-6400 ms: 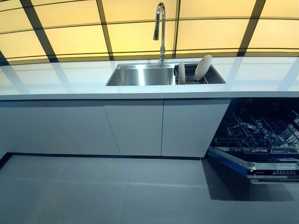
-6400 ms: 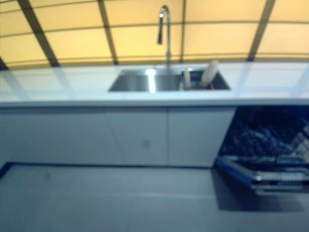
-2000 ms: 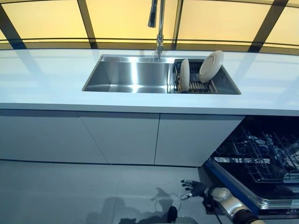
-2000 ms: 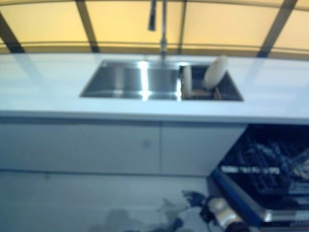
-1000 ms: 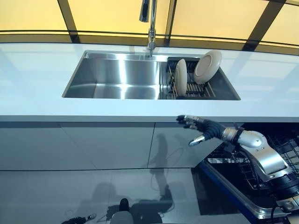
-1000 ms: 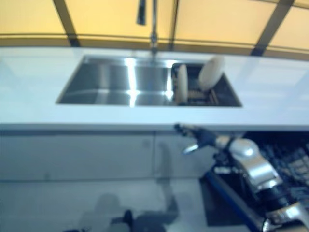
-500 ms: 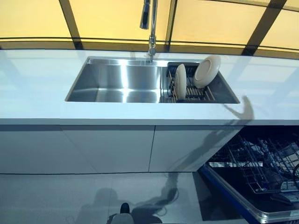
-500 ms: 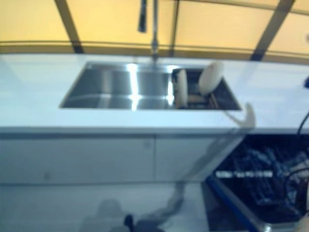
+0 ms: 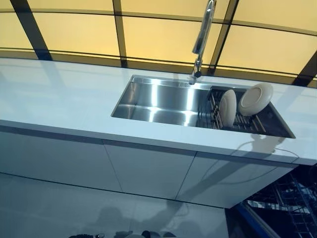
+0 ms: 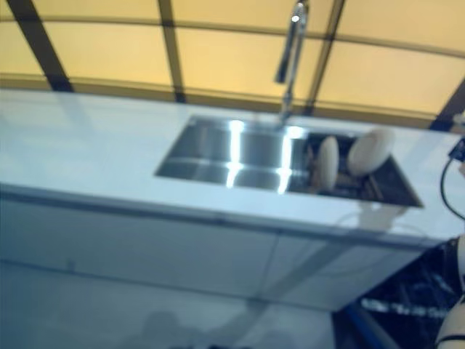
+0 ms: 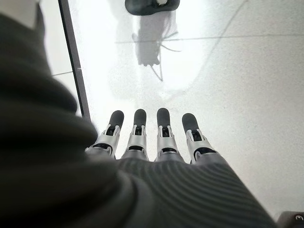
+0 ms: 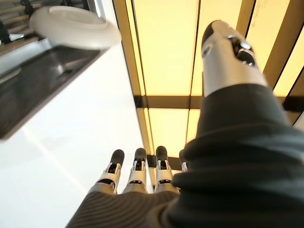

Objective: Take plates into dishwasher

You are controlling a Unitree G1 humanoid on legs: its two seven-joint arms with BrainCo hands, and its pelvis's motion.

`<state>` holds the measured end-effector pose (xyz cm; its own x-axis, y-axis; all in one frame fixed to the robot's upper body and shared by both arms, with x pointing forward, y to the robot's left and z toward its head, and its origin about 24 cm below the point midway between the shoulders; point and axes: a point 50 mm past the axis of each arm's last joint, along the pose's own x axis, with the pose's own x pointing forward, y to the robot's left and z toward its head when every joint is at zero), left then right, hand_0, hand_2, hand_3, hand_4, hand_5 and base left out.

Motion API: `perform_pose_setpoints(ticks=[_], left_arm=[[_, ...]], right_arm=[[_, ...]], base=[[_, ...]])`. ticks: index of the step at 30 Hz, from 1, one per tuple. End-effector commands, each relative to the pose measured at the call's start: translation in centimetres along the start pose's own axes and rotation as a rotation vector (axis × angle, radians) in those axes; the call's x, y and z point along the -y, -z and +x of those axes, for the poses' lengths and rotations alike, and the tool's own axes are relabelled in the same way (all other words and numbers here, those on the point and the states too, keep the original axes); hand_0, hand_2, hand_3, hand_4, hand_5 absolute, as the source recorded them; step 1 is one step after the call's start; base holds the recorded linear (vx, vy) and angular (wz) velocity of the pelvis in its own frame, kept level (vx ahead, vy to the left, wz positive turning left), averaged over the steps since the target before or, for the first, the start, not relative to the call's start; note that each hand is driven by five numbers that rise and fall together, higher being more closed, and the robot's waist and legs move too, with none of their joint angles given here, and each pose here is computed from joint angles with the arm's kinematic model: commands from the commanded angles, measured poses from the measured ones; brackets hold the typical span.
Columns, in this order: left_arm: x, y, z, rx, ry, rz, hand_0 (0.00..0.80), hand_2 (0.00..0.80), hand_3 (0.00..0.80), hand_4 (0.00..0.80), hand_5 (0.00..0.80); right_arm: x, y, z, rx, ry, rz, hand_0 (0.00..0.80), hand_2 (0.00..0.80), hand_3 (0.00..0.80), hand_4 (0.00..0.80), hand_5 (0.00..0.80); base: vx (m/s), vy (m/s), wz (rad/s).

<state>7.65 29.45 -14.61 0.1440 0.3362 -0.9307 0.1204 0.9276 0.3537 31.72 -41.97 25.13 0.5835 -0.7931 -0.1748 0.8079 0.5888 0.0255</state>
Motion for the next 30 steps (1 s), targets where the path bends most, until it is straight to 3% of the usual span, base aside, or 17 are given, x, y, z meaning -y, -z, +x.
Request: perform_pose_setpoints(ticks=[1, 9, 21, 30], left_arm=[[-2.2, 0.9, -0.1, -0.037, -0.097, -0.018, 0.0, 0.0, 0.0, 0.0, 0.0], [-0.5, 5.0, -0.1, -0.15, -0.091, -0.076, 0.0, 0.0, 0.0, 0.0, 0.0], [0.0, 3.7, 0.0, -0.127, -0.063, -0.01, 0.0, 0.0, 0.0, 0.0, 0.0], [-0.9, 0.8, -0.1, -0.049, -0.056, -0.004, 0.0, 0.0, 0.0, 0.0, 0.0]], right_arm=[[1.1, -7.7, -2.1, 0.206, 0.066, 0.059, 0.0, 0.0, 0.0, 0.0, 0.0], [-0.1, -8.6, -2.7, 0.279, 0.12, 0.035, 0.0, 0.0, 0.0, 0.0, 0.0], [-2.4, -7.1, -2.6, 0.262, 0.04, -0.103, 0.0, 0.0, 0.0, 0.0, 0.0], [-5.3, -5.8, -3.2, 0.263, -0.242, -0.138, 0.0, 0.0, 0.0, 0.0, 0.0]], base=[[0.184, -0.231, 0.2], [0.158, -0.154, -0.08], [0.107, -0.069, -0.2], [0.118, 0.115, -0.55]])
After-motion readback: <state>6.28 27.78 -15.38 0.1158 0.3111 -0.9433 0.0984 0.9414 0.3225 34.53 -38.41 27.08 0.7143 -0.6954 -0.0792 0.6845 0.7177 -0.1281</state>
